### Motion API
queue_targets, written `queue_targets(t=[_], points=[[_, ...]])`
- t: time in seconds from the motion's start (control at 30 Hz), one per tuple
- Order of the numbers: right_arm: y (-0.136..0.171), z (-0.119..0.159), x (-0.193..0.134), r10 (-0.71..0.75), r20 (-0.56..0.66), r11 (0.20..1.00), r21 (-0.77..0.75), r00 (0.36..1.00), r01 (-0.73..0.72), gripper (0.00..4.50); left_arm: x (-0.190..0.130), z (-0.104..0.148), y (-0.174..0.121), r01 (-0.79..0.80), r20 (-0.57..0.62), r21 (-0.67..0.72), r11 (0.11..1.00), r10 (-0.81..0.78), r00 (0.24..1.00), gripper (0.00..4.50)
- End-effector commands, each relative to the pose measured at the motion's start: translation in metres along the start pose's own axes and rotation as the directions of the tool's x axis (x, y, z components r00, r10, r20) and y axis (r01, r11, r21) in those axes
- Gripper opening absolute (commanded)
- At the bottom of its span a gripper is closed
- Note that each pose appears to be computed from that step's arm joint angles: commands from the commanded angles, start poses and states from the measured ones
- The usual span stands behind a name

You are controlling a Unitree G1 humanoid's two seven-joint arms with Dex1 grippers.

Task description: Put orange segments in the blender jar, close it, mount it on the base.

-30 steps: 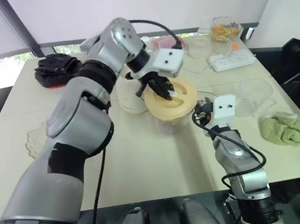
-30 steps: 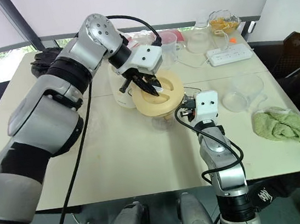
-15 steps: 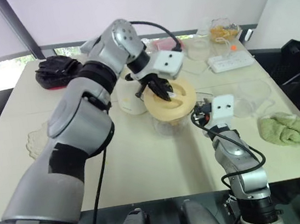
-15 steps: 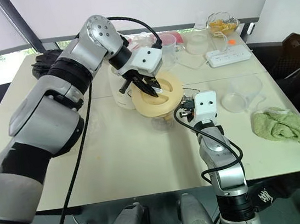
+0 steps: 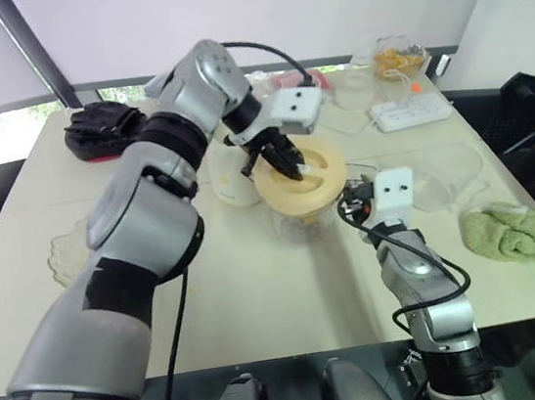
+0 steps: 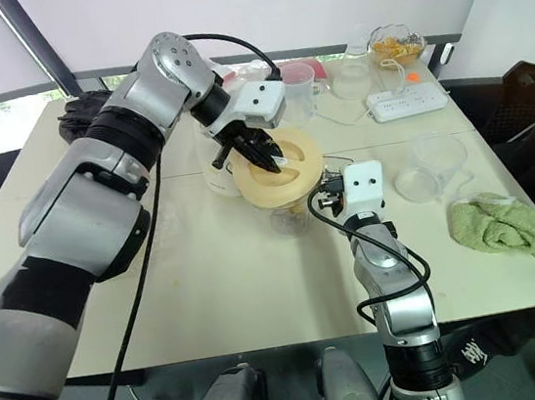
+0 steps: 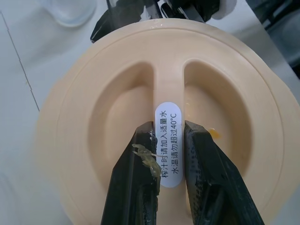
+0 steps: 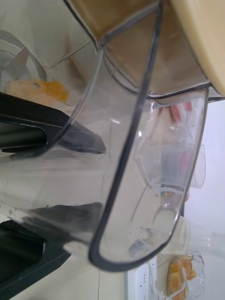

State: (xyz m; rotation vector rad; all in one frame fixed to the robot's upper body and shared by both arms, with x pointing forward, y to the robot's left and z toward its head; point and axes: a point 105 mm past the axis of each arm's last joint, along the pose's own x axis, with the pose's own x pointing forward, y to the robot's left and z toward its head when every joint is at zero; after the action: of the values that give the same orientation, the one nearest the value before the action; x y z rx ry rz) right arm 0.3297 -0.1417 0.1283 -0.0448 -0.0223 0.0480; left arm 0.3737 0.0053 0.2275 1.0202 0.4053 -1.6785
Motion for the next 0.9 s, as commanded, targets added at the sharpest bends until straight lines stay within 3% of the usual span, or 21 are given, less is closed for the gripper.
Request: queue_targets(t=[0.03, 0.2, 0.63, 0.9], points=[[-0.003, 0.027, -0.002, 0.007, 0.106, 1.0, 0.007, 0.994, -0.008, 1.02, 0.017, -0.061, -0.015, 0.003, -0.143, -0.259, 0.966, -0.042, 0.989, 0.25], [-0.002, 0.027, -0.001, 0.013, 0.107, 1.0, 0.005, 0.994, -0.013, 1.02, 0.019, -0.063, -0.01, -0.052, -0.172, -0.301, 0.952, -0.001, 0.985, 0.25], [0.0, 0.027, 0.003, 0.026, 0.11, 1.0, -0.001, 0.994, -0.026, 1.02, 0.021, -0.035, -0.003, -0.075, -0.1, -0.491, 0.868, 0.03, 0.995, 0.25], [0.001, 0.029, 0.007, 0.043, 0.114, 0.999, -0.011, 0.992, -0.042, 1.02, 0.018, -0.039, 0.0, -0.114, -0.12, -0.491, 0.864, 0.063, 0.991, 0.25]])
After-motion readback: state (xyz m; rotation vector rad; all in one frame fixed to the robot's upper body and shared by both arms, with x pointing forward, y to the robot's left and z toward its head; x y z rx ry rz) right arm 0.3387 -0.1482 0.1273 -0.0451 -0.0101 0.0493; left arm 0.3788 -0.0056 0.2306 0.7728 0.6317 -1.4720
